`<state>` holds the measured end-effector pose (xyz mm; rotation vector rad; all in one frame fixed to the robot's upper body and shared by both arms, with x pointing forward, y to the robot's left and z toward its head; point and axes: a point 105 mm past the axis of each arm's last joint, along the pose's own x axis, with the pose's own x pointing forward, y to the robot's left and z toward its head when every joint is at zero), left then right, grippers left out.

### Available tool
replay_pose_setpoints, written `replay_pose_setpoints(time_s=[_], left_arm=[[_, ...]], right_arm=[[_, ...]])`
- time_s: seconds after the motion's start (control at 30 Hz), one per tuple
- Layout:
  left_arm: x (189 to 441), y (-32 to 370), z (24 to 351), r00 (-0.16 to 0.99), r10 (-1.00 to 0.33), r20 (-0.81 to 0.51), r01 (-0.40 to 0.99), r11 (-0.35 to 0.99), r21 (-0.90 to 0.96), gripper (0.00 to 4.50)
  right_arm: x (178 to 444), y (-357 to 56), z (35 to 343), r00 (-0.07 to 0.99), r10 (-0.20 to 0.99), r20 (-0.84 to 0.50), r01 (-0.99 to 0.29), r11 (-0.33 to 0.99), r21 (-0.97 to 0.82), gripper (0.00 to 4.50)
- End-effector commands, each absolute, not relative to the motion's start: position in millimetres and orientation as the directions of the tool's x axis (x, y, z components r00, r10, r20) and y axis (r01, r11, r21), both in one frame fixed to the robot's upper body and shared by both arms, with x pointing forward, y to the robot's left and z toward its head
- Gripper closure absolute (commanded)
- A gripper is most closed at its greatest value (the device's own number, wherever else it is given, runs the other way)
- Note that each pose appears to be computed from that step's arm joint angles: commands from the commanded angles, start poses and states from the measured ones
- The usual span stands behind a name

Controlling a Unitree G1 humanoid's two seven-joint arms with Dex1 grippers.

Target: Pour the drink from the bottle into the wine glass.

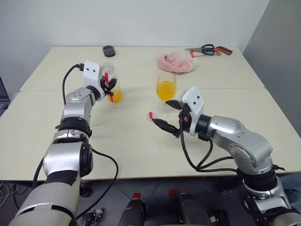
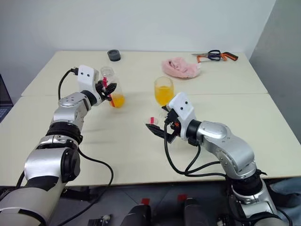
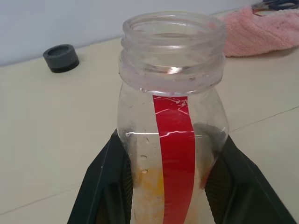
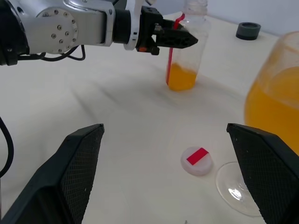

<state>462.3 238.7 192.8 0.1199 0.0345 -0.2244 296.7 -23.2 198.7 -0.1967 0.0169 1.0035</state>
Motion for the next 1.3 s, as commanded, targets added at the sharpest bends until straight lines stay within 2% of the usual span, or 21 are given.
replay_pose_setpoints(time_s=[0.03, 0.13, 0.27, 0.57, 0.87, 1.1, 1.2, 1.3], left_arm=[[460.6, 251.6, 203.1, 0.984, -0.176, -0.011, 0.176, 0.983, 0.044, 2.86], [459.8, 255.9, 195.3, 0.987, -0.155, -0.036, 0.156, 0.988, 0.004, 2.86], [459.0, 259.4, 187.6, 0.989, -0.132, -0.067, 0.135, 0.989, 0.054, 2.86], [457.2, 253.1, 188.3, 0.988, -0.15, -0.038, 0.154, 0.98, 0.127, 0.01], [448.5, 247.3, 186.9, 0.984, -0.174, 0.034, 0.166, 0.97, 0.176, 0.01], [421.5, 255.0, 177.5, 0.982, -0.141, 0.124, 0.125, 0.983, 0.131, 0.01], [407.6, 260.8, 175.5, 0.982, -0.095, 0.161, 0.072, 0.987, 0.144, 0.01], [388.6, 262.1, 157.2, 0.99, -0.044, 0.136, 0.022, 0.987, 0.159, 0.01]], right_arm=[[295.9, -17.0, 212.5, 0.533, 0.844, -0.06, -0.835, 0.513, -0.197, 0.0], [295.9, -14.9, 214.2, 0.529, 0.847, -0.052, -0.837, 0.51, -0.199, 0.0], [295.9, -12.8, 215.4, 0.523, 0.851, -0.05, -0.84, 0.505, -0.2, 0.0], [294.9, -15.8, 214.5, 0.515, 0.856, -0.05, -0.846, 0.498, -0.189, 0.0], [293.9, -37.1, 204.3, 0.537, 0.842, -0.054, -0.831, 0.517, -0.206, 0.0], [290.8, -76.1, 181.9, 0.657, 0.751, 0.065, -0.723, 0.651, -0.231, 0.0], [296.3, -99.7, 171.9, 0.751, 0.642, 0.154, -0.618, 0.765, -0.18, 0.0], [305.4, -124.0, 147.1, 0.86, 0.469, 0.198, -0.462, 0.883, -0.087, 0.0]])
